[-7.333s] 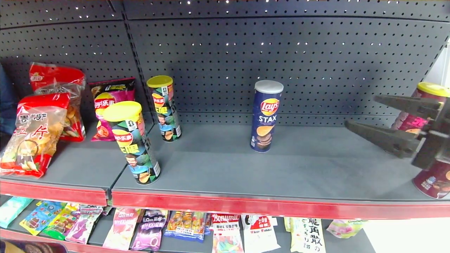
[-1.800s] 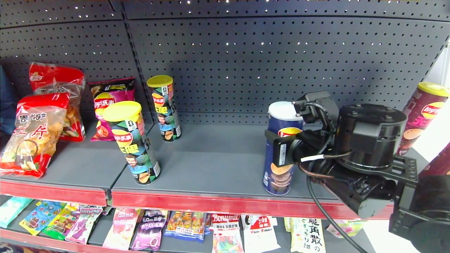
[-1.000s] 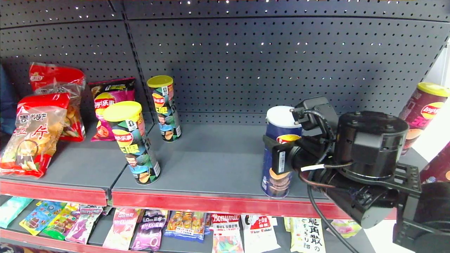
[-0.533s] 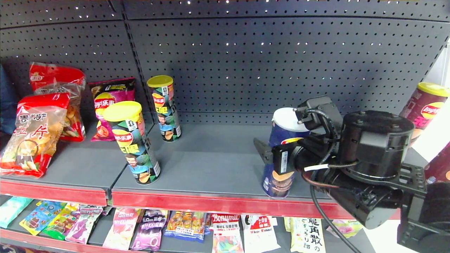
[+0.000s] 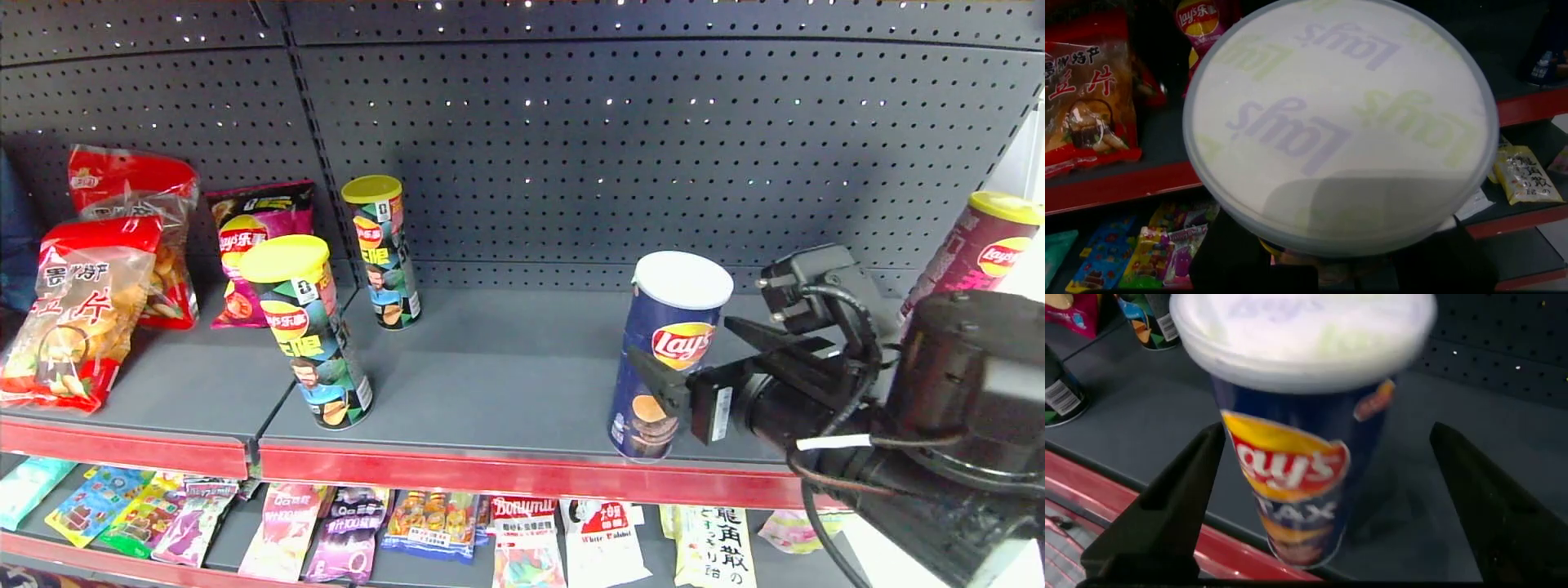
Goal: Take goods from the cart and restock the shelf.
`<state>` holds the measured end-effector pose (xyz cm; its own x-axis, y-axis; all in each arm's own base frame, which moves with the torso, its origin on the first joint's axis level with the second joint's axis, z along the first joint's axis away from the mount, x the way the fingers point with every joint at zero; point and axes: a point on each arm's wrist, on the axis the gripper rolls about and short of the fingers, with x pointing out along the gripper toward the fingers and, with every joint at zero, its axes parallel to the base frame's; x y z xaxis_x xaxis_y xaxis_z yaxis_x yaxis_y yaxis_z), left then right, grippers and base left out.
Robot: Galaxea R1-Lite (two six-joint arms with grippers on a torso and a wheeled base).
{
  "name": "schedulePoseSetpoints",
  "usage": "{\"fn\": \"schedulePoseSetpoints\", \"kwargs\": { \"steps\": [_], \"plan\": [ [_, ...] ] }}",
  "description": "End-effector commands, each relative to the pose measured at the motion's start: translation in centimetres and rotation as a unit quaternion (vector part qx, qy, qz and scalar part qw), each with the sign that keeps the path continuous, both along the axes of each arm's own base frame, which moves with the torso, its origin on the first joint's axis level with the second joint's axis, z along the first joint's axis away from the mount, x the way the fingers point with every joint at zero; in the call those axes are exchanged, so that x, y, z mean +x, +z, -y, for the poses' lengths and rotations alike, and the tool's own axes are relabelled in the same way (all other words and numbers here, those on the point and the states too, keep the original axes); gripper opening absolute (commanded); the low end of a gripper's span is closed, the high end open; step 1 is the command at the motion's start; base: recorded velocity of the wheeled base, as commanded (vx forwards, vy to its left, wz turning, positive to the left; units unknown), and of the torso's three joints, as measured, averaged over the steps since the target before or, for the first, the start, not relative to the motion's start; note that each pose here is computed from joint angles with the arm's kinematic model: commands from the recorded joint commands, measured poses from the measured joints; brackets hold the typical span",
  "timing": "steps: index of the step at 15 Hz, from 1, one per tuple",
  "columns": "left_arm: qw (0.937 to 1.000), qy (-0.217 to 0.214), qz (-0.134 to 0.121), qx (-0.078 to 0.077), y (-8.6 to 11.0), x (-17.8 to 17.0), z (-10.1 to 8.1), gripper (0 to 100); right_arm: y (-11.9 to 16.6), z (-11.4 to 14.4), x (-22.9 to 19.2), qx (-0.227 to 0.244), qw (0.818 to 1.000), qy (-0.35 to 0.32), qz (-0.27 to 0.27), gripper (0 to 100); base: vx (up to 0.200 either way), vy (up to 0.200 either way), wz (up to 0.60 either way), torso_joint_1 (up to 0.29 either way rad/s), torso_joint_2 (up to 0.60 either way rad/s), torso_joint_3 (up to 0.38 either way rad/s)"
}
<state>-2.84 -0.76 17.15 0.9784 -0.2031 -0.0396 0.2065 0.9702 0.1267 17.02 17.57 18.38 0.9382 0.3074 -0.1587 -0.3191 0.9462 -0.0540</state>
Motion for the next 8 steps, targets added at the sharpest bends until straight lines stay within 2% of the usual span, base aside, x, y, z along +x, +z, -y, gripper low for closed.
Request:
{"fn": "schedulePoseSetpoints", "kwargs": {
  "steps": [1, 3, 4, 6, 8],
  "plan": [
    [1.0000, 0.000, -0.001, 0.000, 0.0, 0.0, 0.0, 0, 0.9, 2.7, -2.4, 0.024, 1.000, 0.006, 0.017, 100, 0.000, 0.000, 0.00, 0.000, 0.00, 0.000],
    [1.0000, -0.001, -0.004, 0.000, -0.2, 0.1, 0.0, 0, 0.3, 5.1, -4.3, 0.025, 0.999, 0.017, 0.018, 100, 0.000, 0.000, 0.00, 0.000, 0.00, 0.000],
    [1.0000, -0.001, -0.006, 0.000, -0.4, 0.1, 0.0, 0, 0.0, 6.7, -5.9, 0.028, 0.999, 0.033, 0.027, 100, 0.000, 0.000, 0.00, 0.000, 0.00, 0.000],
    [0.9999, -0.005, -0.009, -0.001, -0.5, 0.2, 0.0, 0, 0.5, 8.3, -7.4, 0.019, 0.997, 0.056, 0.058, 100, 0.000, 0.000, 0.00, 0.000, 0.00, 0.000],
    [0.9999, -0.007, -0.010, -0.001, -0.5, 0.2, 0.0, 0, 0.7, 9.7, -6.6, -0.025, 0.998, 0.007, 0.056, 100, 0.000, 0.000, 0.00, 0.000, 0.00, 0.000]
  ]
}}
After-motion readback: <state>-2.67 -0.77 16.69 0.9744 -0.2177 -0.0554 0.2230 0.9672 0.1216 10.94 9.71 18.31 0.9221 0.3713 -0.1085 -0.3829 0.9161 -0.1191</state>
